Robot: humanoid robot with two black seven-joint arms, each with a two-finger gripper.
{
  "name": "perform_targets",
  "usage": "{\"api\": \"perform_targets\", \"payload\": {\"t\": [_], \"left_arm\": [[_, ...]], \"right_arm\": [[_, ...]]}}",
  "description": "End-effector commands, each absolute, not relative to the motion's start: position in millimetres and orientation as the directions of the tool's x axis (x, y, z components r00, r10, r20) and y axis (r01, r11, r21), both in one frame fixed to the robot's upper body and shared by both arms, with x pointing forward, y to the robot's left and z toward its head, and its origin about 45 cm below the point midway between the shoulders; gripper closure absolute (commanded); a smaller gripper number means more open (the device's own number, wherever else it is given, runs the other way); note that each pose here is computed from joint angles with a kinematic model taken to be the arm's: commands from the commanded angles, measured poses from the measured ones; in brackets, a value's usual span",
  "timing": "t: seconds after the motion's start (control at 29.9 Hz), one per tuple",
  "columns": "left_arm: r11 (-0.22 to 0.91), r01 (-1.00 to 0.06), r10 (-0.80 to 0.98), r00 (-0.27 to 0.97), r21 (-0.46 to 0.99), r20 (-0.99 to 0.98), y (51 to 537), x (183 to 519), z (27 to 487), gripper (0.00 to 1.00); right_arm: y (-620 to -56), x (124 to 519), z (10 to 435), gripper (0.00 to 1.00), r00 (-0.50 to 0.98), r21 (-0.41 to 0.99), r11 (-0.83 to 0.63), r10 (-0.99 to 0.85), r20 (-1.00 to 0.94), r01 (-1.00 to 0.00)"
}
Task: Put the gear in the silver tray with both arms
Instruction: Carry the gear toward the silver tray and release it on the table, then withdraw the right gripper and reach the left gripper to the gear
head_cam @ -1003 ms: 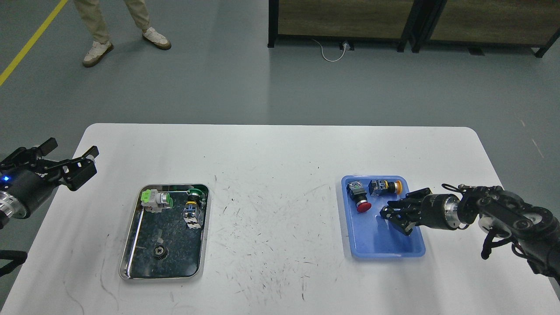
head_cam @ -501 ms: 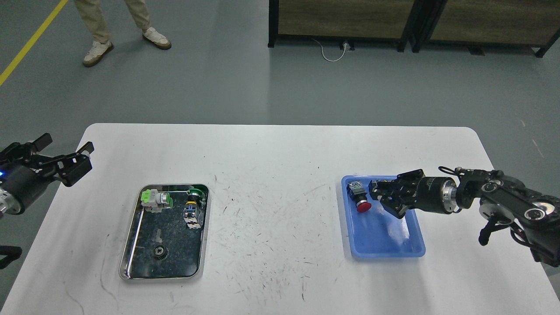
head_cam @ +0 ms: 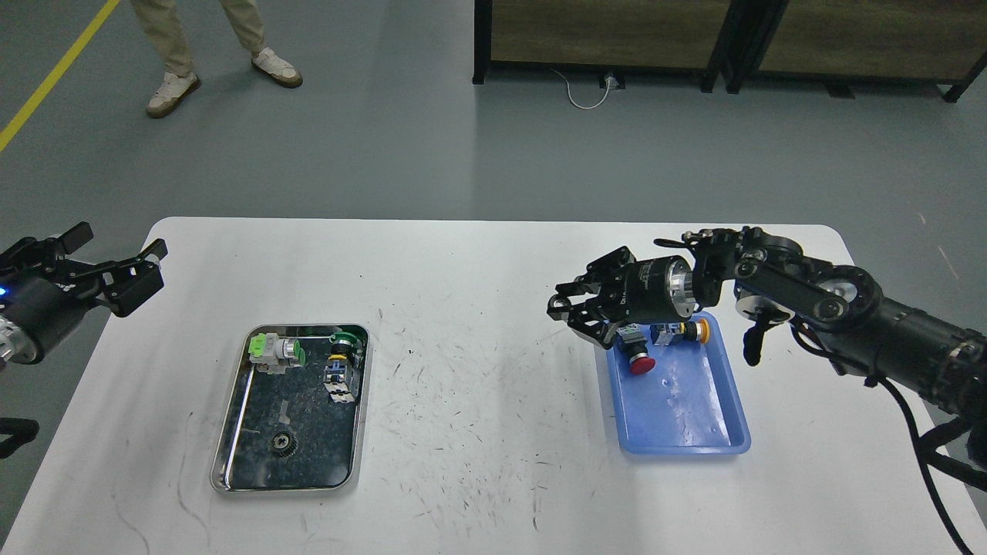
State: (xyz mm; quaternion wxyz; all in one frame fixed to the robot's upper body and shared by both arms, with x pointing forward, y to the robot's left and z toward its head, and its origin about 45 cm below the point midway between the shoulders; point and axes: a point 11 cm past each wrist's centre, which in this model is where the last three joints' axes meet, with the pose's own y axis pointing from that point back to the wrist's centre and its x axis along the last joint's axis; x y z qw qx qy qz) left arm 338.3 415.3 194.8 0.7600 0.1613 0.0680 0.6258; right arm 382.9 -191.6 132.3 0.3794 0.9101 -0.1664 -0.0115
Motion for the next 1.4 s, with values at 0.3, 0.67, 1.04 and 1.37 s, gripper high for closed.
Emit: {"api": "perform_targets", "payload": {"t": [0.3, 0.67, 1.04, 1.37], "left_arm": [[0.187, -0.915, 0.968, 0.234, 0.358, 0.093, 412, 333, 187, 0.02], [0.190, -0.910, 0.965, 0.242, 0.369, 0.102, 415, 326, 181, 0.02], [0.311, -0.886, 0.927, 0.363, 0.345, 0.097, 387, 323, 181, 0.02], [0.505, -0.784, 0.825, 0.562, 0.362, 0.066, 298, 314, 142, 0.02]], "right_arm": [[-112, 339, 94, 0.66, 0.997, 0.751, -0.656, -0.071, 0.045, -0.080], [-77, 333, 82, 0.28, 0.999, 0.756, -0.652, -0.033, 0.044, -0.055], [-125, 379, 103, 0.17, 0.972, 0.740, -0.637, -0.212, 0.100, -0.215], [-321, 438, 179, 0.16, 0.755, 0.672, -0.457, -0.609, 0.242, -0.583]]}}
